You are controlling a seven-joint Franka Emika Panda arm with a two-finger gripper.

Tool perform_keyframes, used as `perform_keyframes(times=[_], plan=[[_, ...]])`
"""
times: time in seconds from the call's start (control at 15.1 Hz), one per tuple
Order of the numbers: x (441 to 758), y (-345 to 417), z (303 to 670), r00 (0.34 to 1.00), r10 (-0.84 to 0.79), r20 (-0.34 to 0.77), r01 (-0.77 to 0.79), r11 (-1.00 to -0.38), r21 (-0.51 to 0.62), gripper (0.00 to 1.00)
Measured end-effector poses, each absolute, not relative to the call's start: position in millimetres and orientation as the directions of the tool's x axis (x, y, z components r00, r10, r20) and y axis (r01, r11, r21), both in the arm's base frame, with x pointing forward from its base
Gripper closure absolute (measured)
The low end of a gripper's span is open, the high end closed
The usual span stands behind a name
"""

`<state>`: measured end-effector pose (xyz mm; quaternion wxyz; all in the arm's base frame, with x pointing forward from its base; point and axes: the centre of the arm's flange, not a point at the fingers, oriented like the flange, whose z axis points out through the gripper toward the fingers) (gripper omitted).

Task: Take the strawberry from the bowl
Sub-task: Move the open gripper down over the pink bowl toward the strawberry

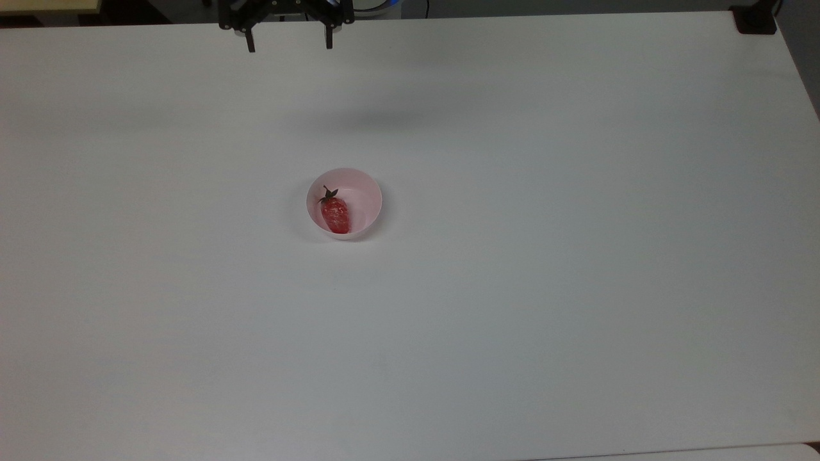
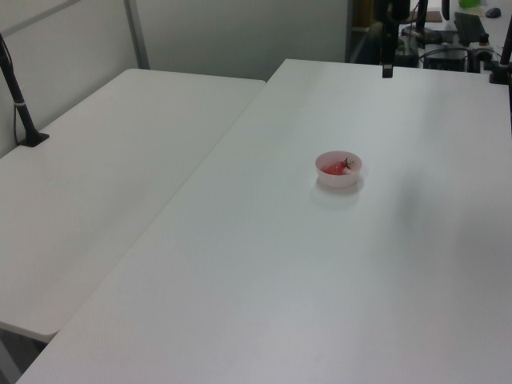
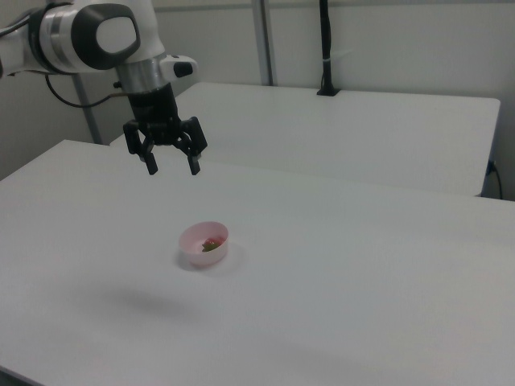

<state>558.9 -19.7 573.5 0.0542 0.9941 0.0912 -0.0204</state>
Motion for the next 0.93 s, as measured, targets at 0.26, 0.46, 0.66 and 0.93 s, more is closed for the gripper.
perform_keyframes(times=[0.26,0.46,0.66,0.93], plan=[[559.8,-34.8,570.4,0.982,0.180,-0.058,0.185,-0.977,0.101,0.00],[560.1,-37.7,569.5,0.981,0.186,-0.060,0.192,-0.976,0.100,0.00],[561.0,-36.4,567.3,0.981,0.187,-0.061,0.192,-0.977,0.088,0.00],[566.5,-31.3,557.5,0.971,0.229,-0.068,0.233,-0.970,0.068,0.00]])
